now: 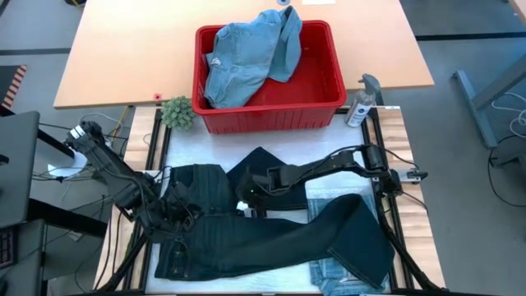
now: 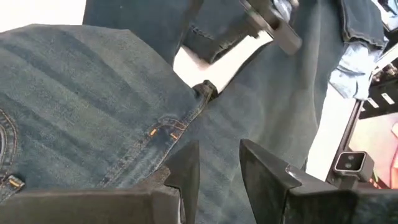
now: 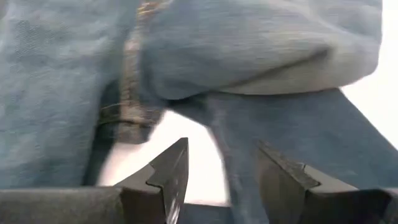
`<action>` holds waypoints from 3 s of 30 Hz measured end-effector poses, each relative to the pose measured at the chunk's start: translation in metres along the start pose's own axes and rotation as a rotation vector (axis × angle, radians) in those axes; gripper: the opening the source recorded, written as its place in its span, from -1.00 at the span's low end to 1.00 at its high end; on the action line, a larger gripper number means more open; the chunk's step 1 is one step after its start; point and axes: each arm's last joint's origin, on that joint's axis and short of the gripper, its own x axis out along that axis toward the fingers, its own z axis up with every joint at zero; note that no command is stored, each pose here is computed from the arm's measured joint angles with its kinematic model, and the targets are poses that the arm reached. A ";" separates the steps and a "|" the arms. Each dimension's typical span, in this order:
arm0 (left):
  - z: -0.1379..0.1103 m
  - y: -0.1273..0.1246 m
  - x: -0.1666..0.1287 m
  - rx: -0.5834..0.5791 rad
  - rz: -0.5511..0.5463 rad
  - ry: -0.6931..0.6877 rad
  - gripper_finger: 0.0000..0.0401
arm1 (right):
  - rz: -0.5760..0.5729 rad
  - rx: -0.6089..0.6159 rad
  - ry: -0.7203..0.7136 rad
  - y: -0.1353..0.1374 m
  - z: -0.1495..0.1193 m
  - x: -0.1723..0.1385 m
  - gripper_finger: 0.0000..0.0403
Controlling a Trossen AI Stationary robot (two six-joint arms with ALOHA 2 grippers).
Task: Fold Laundry from Bin
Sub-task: Fold the blue denim pants
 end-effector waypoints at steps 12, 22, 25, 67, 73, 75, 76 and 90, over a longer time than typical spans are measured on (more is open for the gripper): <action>-0.049 -0.012 0.026 0.015 0.105 0.081 -0.49 | -0.025 -0.009 0.013 -0.006 -0.005 0.006 -0.03; -0.079 -0.017 0.041 -0.035 0.156 0.151 -0.49 | -0.032 -0.038 -0.006 -0.010 -0.004 0.006 -0.03; -0.080 -0.017 0.041 -0.050 0.159 0.145 -0.49 | -0.032 -0.045 -0.002 -0.010 -0.007 0.012 -0.03; -0.137 0.078 0.067 -0.194 0.218 0.140 -0.49 | -0.408 0.003 0.472 -0.021 0.011 -0.050 -0.87; -0.137 0.079 0.067 -0.193 0.220 0.136 -0.49 | -0.529 -0.004 0.600 -0.027 0.012 -0.089 -0.87; -0.137 0.079 0.067 -0.190 0.221 0.136 -0.49 | -0.548 0.013 0.649 -0.030 0.008 -0.101 -0.87; -0.137 0.079 0.067 -0.190 0.221 0.135 -0.49 | -0.559 0.023 0.668 -0.032 0.007 -0.107 -0.87; -0.136 0.079 0.067 -0.201 0.220 0.127 -0.49 | -0.451 0.371 0.648 -0.062 -0.002 -0.183 -0.87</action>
